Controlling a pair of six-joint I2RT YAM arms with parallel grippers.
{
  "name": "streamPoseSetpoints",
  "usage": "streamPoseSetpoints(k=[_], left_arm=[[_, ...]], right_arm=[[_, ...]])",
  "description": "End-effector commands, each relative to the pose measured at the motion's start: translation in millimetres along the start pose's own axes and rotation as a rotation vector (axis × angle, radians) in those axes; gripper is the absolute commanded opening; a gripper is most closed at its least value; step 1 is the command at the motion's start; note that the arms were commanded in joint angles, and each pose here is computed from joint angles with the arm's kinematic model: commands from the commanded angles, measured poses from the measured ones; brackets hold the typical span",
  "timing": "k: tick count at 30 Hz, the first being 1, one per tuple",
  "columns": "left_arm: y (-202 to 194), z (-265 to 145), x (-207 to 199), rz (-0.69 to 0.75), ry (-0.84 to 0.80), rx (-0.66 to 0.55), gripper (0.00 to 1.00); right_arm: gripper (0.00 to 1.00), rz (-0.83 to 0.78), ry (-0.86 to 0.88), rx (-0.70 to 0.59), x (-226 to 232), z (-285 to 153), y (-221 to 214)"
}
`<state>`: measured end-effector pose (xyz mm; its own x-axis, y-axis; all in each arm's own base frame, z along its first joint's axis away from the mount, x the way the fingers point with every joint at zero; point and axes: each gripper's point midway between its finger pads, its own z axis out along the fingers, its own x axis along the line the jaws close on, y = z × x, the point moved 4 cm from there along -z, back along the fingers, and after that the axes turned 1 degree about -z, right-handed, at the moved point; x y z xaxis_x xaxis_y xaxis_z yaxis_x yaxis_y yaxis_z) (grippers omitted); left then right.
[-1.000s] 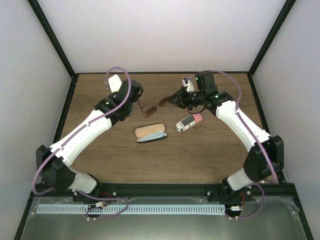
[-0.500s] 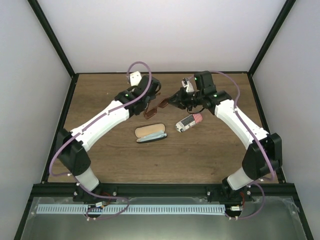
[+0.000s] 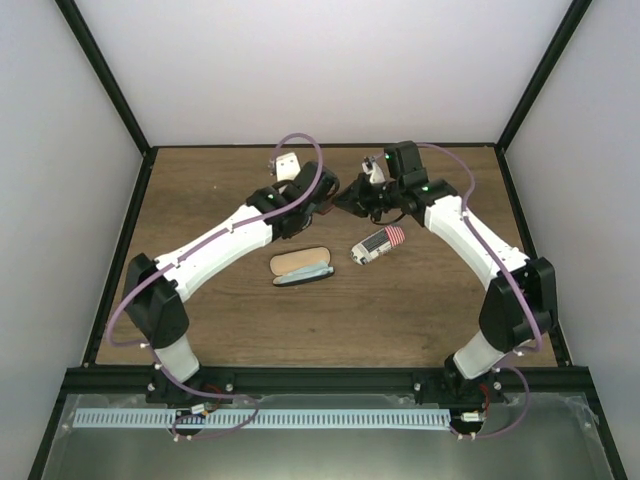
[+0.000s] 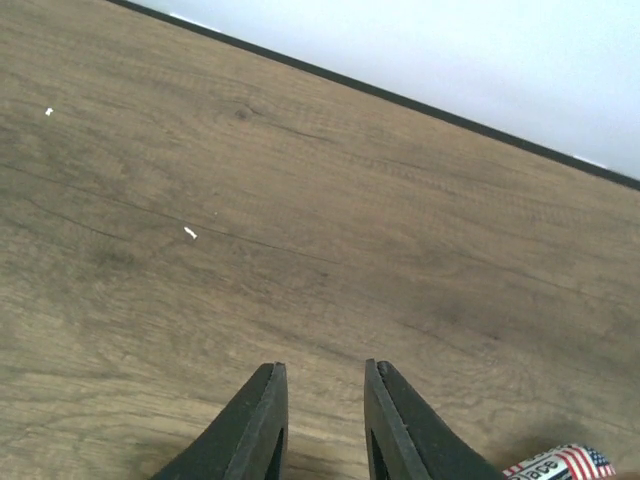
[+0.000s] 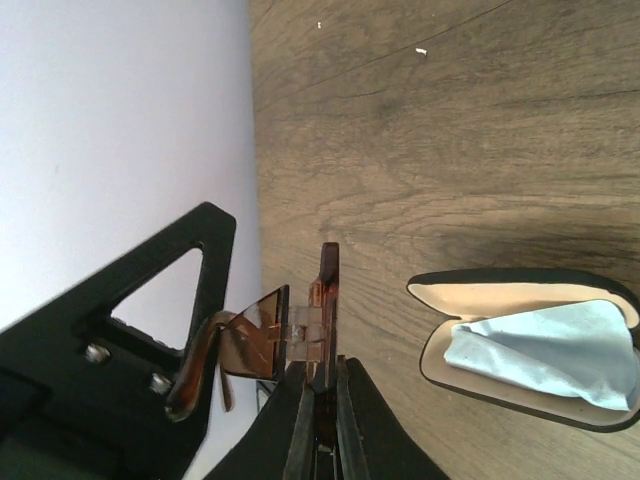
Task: Organize the sunglasses
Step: Fold the sunglasses.
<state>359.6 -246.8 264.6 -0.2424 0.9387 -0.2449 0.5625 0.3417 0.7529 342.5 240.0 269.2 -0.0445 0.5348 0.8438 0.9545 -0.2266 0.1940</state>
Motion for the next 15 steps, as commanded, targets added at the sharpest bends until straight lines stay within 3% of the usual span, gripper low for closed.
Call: streamPoseSetpoints(k=[1, 8, 15], left_arm=[[-19, 7, -1, 0.043, 0.039, 0.023, 0.32], [-29, 11, -6, 0.048, 0.028, 0.047, 0.44], [-29, 10, -3, 0.018, 0.025, 0.038, 0.89]], right_arm=[[0.01, -0.001, 0.123, -0.018, 32, -5, 14], [0.01, -0.012, 0.152, -0.027, 40, -6, 19], [0.01, -0.004, 0.163, -0.024, 38, -5, 17]])
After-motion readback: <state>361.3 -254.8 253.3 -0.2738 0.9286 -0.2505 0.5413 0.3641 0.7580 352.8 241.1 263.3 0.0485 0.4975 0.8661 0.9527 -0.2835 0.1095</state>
